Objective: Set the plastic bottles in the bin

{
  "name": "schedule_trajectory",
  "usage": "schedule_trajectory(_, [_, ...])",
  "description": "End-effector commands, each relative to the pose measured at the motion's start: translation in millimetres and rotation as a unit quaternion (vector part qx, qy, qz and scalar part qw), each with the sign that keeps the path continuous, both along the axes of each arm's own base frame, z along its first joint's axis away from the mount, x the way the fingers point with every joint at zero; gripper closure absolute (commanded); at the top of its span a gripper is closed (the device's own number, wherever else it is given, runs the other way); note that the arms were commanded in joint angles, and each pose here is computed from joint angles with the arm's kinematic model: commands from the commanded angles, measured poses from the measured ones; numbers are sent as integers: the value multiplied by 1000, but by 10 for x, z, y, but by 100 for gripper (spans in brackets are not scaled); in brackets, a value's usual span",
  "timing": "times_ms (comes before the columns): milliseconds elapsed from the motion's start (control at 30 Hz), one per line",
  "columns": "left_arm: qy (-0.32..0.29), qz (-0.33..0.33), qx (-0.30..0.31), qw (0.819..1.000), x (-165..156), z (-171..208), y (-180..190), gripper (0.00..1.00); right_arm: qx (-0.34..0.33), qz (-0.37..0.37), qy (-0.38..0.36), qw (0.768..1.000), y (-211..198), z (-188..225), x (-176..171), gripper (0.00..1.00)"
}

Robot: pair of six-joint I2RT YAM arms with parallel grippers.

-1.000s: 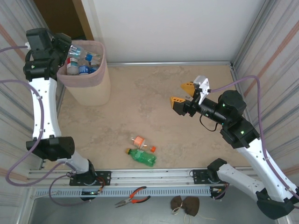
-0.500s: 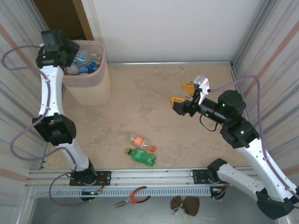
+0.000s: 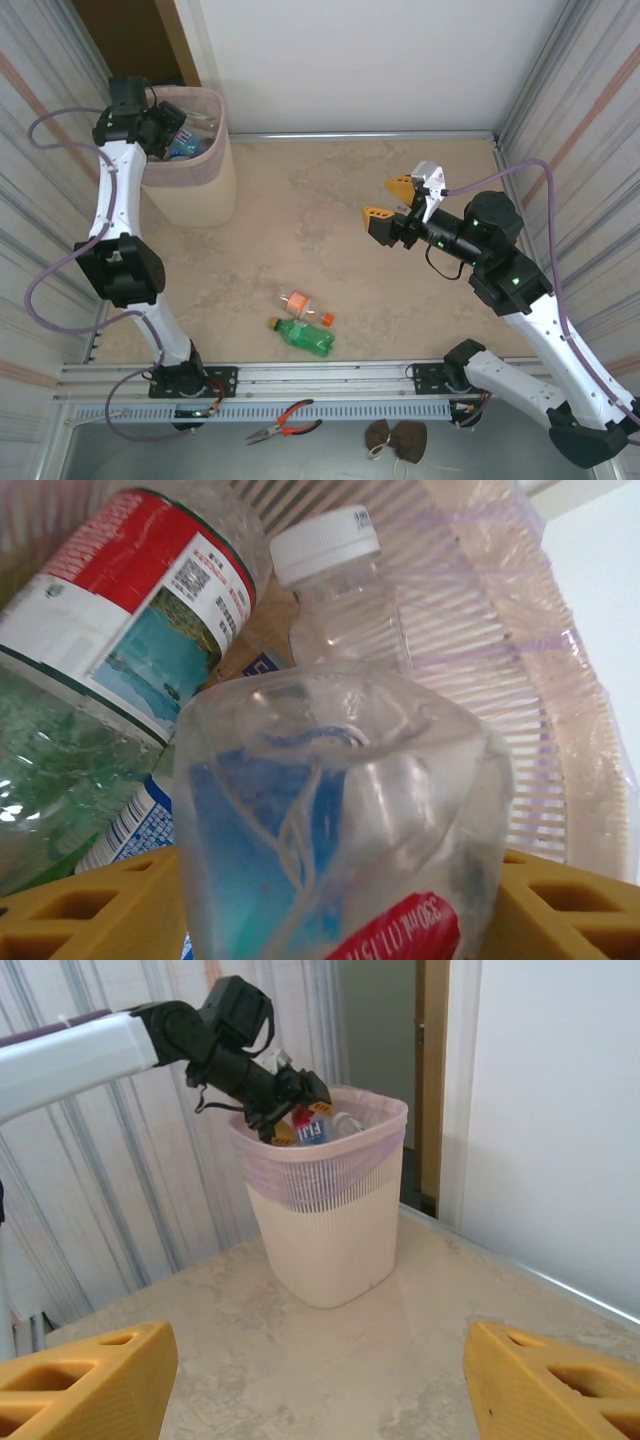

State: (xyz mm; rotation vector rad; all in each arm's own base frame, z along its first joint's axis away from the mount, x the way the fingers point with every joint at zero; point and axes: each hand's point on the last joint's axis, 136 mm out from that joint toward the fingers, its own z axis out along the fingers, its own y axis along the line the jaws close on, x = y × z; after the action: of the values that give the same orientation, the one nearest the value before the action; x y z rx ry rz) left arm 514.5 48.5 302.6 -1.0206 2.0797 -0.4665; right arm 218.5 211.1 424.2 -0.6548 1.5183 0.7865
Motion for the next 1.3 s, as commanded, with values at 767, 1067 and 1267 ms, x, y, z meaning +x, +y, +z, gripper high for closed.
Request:
schedule_trajectory(767, [-55,-66,49,995,-394,707,-217,24,25,-7,-22,999,-124,196,-141,26])
schedule_trajectory(1067, [-93,-166,122,974,-563,991,-664,30,21,-6,-19,1000,-105,160,-121,26])
schedule_trajectory(1267, [-111,-187,193,957,-384,1094,-686,33,20,-3,-15,1000,-73,138,-88,26])
